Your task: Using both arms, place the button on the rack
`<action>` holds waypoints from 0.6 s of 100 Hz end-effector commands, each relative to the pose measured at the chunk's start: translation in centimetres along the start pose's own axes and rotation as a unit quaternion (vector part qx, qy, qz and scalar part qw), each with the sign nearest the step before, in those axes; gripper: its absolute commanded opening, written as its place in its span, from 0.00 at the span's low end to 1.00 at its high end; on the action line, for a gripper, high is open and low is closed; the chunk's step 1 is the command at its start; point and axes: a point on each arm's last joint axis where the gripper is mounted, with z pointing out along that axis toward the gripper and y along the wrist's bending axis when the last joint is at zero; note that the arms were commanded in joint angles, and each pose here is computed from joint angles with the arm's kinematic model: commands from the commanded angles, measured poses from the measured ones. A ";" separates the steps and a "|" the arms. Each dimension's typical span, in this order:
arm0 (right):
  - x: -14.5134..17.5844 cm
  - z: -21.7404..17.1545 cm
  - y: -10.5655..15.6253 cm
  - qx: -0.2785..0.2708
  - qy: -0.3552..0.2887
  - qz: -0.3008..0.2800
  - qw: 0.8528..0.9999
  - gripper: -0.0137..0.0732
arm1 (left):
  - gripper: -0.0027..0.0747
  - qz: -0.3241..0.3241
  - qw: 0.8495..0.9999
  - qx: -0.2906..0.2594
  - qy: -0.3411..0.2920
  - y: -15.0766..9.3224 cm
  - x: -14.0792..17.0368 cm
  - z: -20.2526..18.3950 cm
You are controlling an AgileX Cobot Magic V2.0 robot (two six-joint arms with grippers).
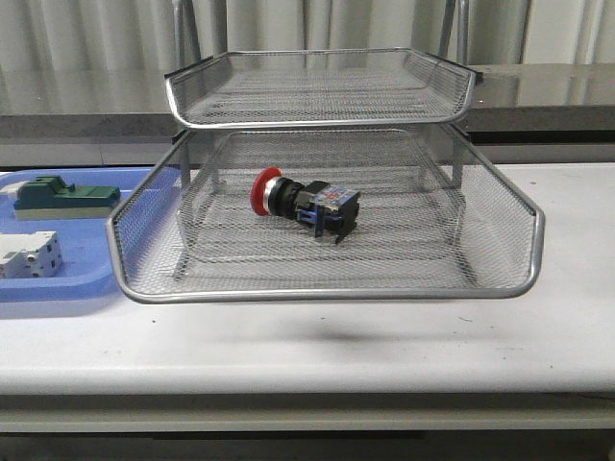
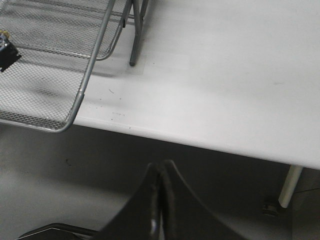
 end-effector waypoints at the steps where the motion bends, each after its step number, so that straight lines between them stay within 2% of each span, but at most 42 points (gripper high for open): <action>1: -1.0 -0.6 0.0 0.004 -0.039 0.001 0.999 0.09 | 0.67 -0.019 0.994 -0.029 -0.107 -0.2 0.1 -2.4; 20: -1.0 -0.6 0.0 0.004 -0.039 0.001 0.999 0.09 | 0.67 -0.031 0.979 -0.055 -0.192 -1.5 4.1 -4.2; 43: -1.0 -0.6 0.0 0.004 -0.039 0.001 0.999 0.09 | 0.67 -0.044 0.949 -0.095 -0.297 -2.8 9.3 -5.0; 60: -1.0 -0.6 0.0 0.004 -0.039 0.001 0.999 0.09 | 0.67 -0.049 0.926 -0.119 -0.354 -3.2 11.4 -5.3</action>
